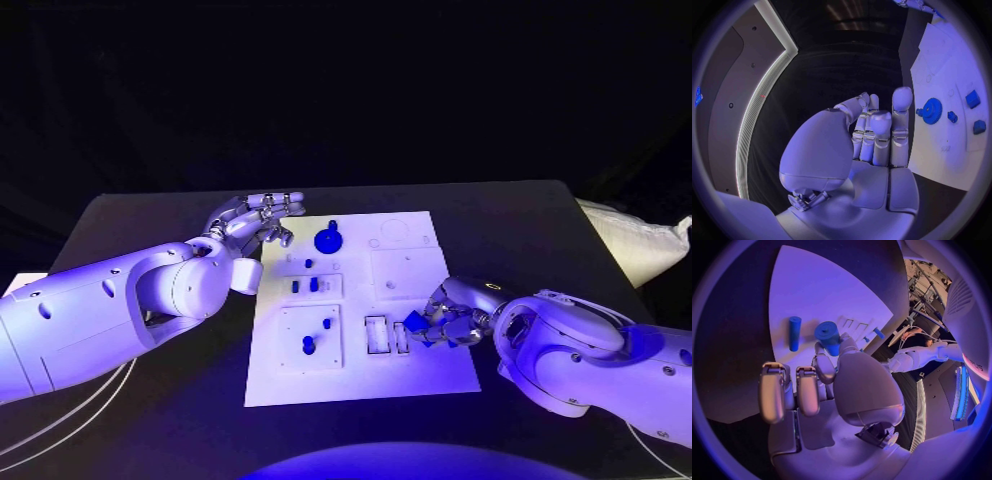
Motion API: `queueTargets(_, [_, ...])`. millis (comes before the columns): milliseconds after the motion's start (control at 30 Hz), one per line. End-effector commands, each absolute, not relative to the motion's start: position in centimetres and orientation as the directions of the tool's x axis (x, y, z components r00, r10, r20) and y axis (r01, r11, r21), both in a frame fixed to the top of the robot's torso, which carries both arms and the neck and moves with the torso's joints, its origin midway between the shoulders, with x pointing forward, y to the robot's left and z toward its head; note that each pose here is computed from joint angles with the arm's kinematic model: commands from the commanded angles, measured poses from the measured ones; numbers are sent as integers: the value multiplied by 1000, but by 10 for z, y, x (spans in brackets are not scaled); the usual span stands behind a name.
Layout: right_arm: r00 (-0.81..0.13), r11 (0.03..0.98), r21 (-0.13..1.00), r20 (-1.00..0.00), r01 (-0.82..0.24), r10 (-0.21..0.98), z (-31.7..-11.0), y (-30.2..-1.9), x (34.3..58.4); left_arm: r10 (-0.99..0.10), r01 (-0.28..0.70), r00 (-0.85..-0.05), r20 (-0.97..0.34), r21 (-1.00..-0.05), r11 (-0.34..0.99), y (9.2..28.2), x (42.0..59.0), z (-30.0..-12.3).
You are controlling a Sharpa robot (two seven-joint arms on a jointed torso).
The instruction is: Assemble the parts on the task board
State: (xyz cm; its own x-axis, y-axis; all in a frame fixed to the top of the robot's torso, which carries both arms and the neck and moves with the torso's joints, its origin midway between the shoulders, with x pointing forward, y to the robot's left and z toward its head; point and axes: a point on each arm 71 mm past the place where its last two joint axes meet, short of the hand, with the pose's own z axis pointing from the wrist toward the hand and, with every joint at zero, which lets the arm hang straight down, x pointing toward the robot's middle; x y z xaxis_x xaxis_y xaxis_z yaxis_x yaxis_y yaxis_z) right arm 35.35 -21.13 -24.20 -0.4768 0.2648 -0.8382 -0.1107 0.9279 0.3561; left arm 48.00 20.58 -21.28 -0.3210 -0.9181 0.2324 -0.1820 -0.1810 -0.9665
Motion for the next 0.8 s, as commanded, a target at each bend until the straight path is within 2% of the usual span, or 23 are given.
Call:
queueTargets(33, [-450, 887, 457, -807, -63, 383, -234, -209, 353, -909, -176, -342, 238, -966, -187, 203, 480, -212])
queueTargets(300, [-493, 868, 492, -771, -61, 403, -232, -197, 351, -908, -179, -343, 239, -966, -186, 203, 479, -212])
queueTargets(800, [-575, 865, 491, -738, -101, 352, -240, -169, 352, -906, -184, -347, 241, -965, -186, 202, 479, -212])
